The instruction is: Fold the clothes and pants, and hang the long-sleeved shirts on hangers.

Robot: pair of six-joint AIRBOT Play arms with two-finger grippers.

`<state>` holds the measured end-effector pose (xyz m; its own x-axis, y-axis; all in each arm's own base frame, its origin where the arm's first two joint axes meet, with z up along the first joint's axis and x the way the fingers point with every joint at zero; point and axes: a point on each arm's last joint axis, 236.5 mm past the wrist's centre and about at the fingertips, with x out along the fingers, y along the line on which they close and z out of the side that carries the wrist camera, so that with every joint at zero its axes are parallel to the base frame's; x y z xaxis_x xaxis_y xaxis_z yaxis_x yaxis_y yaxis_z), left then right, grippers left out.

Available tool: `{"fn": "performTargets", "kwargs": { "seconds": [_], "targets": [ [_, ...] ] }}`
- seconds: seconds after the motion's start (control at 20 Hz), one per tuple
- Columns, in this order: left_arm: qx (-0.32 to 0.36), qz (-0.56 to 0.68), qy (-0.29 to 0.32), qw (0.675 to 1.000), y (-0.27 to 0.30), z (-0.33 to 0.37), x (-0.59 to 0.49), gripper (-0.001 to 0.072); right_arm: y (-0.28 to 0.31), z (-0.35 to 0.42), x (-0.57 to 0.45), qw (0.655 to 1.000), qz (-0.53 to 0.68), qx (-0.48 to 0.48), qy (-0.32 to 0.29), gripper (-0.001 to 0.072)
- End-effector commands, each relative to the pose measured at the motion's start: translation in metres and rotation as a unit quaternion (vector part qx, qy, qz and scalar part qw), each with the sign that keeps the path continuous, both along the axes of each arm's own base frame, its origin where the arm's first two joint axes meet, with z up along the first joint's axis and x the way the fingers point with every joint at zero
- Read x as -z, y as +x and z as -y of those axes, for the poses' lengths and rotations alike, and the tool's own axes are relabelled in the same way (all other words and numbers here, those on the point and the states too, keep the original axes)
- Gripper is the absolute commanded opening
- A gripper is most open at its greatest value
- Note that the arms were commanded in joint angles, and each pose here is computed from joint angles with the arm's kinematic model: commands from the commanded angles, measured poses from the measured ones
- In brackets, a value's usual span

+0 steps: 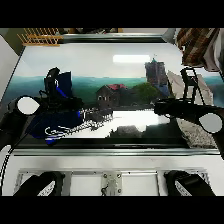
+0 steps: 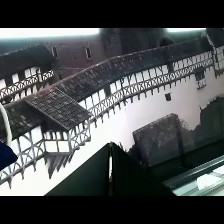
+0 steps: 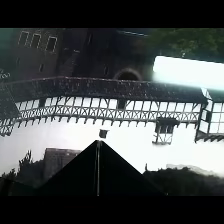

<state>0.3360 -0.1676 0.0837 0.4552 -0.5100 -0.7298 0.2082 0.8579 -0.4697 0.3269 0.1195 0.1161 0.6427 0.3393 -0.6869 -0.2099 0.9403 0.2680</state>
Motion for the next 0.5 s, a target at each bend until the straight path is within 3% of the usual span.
{"fn": "performTargets", "kwargs": {
  "seconds": [0.0, 0.3, 0.35, 0.4, 0.45],
  "targets": [
    [0.001, 0.001, 0.001, 1.000, 0.000, 0.000, 0.000, 0.0008, 0.000, 0.000, 0.000, 1.000, 0.000, 0.000, 0.000, 0.0015],
    [-0.001, 0.016, 0.005, 1.000, 0.006, -0.002, -0.002, 0.0012, 0.000, 0.000, 0.000, 1.000, 0.000, 0.000, 0.000, 0.0015],
    [0.004, 0.049, 0.029, 0.998, 0.016, -0.011, -0.005, 0.0270, 0.000, 0.000, 0.000, 1.000, 0.000, 0.000, 0.000, 0.0015],
    [0.005, 0.077, 0.065, 0.995, 0.027, -0.026, -0.007, 0.0720, 0.000, 0.000, 0.000, 1.000, 0.000, 0.000, 0.000, 0.0015],
    [-0.011, 0.088, 0.101, 0.991, 0.040, -0.048, -0.006, 0.0694, 0.000, 0.000, 0.000, 1.000, 0.000, 0.000, 0.000, 0.0015]
  ]
}}
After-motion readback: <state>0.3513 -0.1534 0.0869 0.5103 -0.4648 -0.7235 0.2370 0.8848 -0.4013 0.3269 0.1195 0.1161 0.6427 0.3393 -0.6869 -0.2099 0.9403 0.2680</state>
